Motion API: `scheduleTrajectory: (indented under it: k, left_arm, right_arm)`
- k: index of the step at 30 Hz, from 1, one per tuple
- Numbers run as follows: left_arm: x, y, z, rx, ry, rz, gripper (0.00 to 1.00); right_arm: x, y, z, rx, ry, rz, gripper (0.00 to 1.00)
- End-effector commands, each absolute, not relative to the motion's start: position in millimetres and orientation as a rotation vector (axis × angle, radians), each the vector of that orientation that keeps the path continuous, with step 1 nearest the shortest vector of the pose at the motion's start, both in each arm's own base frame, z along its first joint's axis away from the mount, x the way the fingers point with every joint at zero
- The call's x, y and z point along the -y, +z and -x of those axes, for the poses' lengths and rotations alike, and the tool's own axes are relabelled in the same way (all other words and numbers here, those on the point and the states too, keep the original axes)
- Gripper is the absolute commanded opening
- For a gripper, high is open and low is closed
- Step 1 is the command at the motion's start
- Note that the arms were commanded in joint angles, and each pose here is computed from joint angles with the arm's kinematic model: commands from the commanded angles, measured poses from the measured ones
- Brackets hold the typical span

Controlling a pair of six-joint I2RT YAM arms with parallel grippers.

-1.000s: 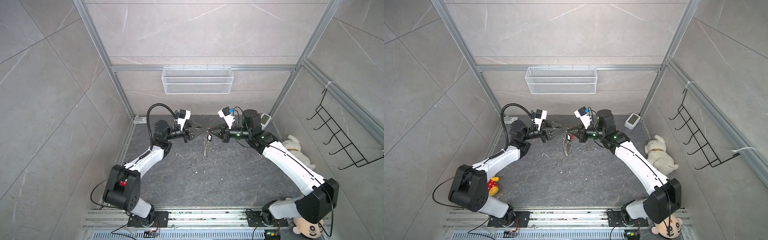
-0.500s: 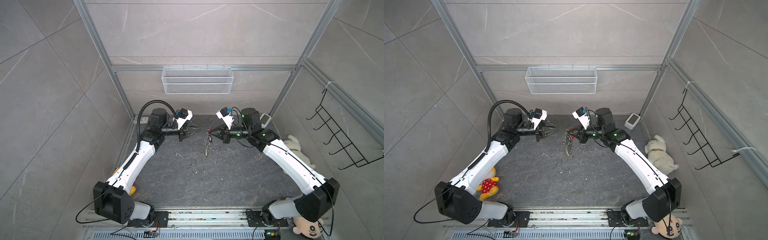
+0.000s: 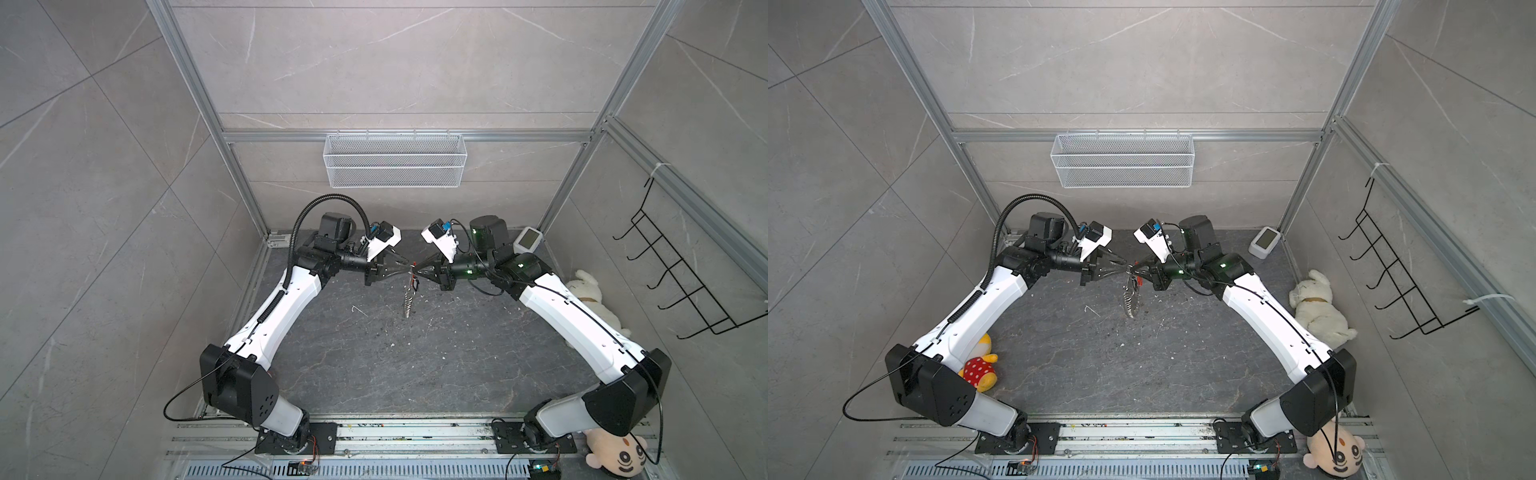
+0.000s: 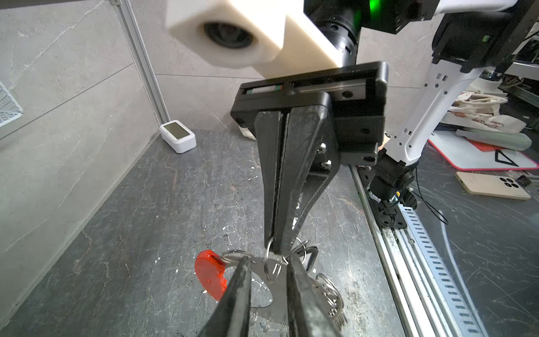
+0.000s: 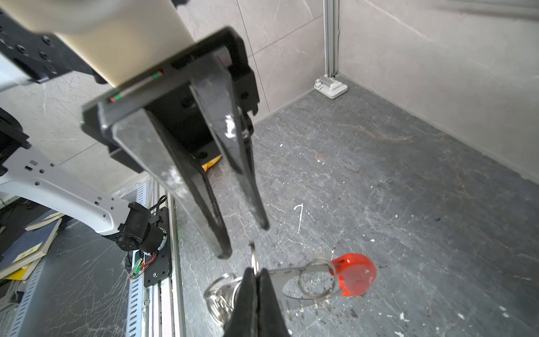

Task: Put the keys on the keyring

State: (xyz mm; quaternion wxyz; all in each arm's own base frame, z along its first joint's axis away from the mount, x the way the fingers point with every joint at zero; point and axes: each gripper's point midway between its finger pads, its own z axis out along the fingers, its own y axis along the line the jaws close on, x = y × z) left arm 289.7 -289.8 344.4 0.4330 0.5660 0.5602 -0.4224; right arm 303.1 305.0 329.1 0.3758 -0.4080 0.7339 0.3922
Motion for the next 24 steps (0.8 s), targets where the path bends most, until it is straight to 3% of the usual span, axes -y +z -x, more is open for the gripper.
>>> scheduleTrajectory:
  k: [1,11,14,17,24]
  left_arm:
    - [293,349,-285,-1.369,-1.060,-1.446,0.20]
    - [296,348,-286,-1.372,-1.076,-1.449,0.17]
    - [296,349,-286,-1.370,-1.086,-1.450,0.11]
    - [297,349,-285,-1.370,-1.096,-1.452,0.00]
    - [297,342,-283,-1.392,-1.127,-1.455,0.00]
  right_arm:
    - [-308,345,-303,-1.820,0.979,1.072,0.00]
    - [-310,351,-297,-1.800,0.986,1.087,0.00]
    - [-312,351,-295,-1.797,0.992,1.097,0.00]
    - [-313,349,-294,-1.802,0.991,1.104,0.00]
    - [-310,356,-298,-1.789,0.958,1.078,0.00]
